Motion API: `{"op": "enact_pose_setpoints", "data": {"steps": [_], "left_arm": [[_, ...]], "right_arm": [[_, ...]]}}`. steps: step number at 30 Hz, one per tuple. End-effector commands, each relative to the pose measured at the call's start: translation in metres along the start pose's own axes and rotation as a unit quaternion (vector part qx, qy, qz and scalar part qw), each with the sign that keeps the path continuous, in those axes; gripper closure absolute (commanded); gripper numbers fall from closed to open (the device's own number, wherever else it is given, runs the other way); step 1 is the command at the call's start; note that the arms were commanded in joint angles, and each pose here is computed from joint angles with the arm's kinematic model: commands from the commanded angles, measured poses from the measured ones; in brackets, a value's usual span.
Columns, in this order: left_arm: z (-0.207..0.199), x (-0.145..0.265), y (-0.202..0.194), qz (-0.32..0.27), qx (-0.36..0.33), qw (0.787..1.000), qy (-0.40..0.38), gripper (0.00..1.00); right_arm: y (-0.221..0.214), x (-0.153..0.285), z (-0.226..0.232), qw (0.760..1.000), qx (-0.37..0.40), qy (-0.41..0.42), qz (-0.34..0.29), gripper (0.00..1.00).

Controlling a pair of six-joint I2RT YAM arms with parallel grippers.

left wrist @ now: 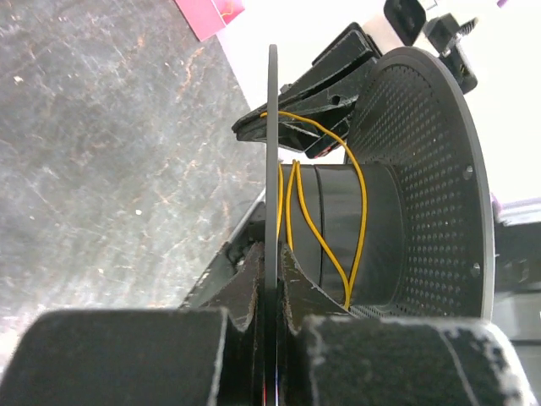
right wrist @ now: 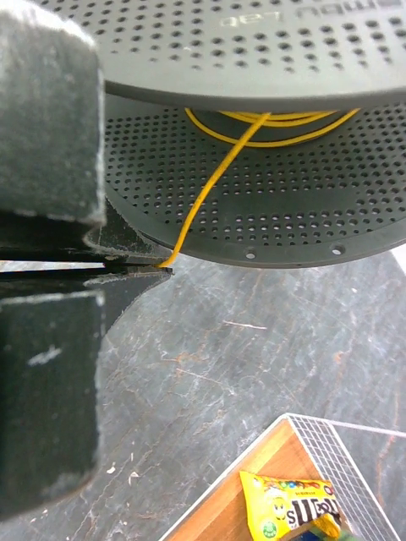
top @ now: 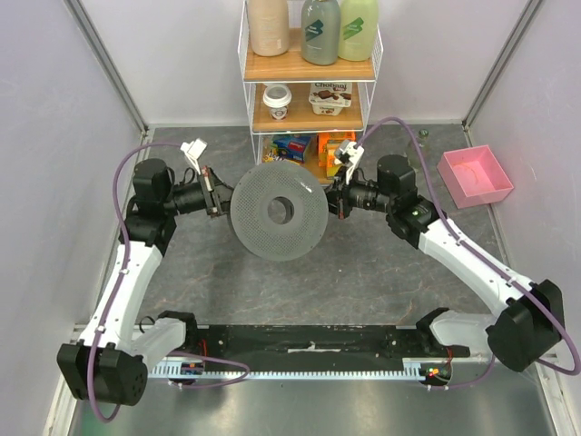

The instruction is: Wrap the cables

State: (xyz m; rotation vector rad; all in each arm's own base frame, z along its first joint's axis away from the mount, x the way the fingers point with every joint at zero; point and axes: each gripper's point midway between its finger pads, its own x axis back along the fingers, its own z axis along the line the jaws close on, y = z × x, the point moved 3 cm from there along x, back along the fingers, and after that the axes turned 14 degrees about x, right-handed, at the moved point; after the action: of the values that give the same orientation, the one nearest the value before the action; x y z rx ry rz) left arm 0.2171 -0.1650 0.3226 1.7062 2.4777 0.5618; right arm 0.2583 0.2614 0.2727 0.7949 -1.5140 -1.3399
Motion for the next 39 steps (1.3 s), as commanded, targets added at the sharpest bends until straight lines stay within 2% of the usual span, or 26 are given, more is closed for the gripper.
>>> {"op": "enact_pose_setpoints", "data": {"steps": [1,6,13,18,27,39], "left_arm": [[-0.027,0.002,0.015,-0.027,0.063,0.996,-0.059,0.98],[-0.015,0.001,0.026,-0.051,0.122,0.99,-0.044,0.98],[0.014,0.005,0.036,-0.104,0.219,0.97,0.027,0.98],[0.021,0.007,0.033,-0.114,0.219,0.968,0.044,0.98],[0.028,0.008,0.029,-0.107,0.208,0.971,0.052,0.98],[0.037,0.003,0.031,-0.092,0.255,0.961,0.05,0.98]], "right_arm": [[0.054,0.008,0.018,0.993,0.004,0.017,-0.116,1.0],[0.059,0.015,0.019,0.989,-0.016,-0.008,-0.149,1.0],[0.052,0.01,0.032,0.988,-0.03,-0.016,-0.15,1.0],[0.053,0.008,0.032,0.989,-0.007,-0.022,-0.145,1.0],[0.059,0.014,0.021,0.989,0.084,-0.043,-0.118,1.0],[0.087,0.022,0.027,0.978,0.103,-0.032,-0.177,1.0]]}}
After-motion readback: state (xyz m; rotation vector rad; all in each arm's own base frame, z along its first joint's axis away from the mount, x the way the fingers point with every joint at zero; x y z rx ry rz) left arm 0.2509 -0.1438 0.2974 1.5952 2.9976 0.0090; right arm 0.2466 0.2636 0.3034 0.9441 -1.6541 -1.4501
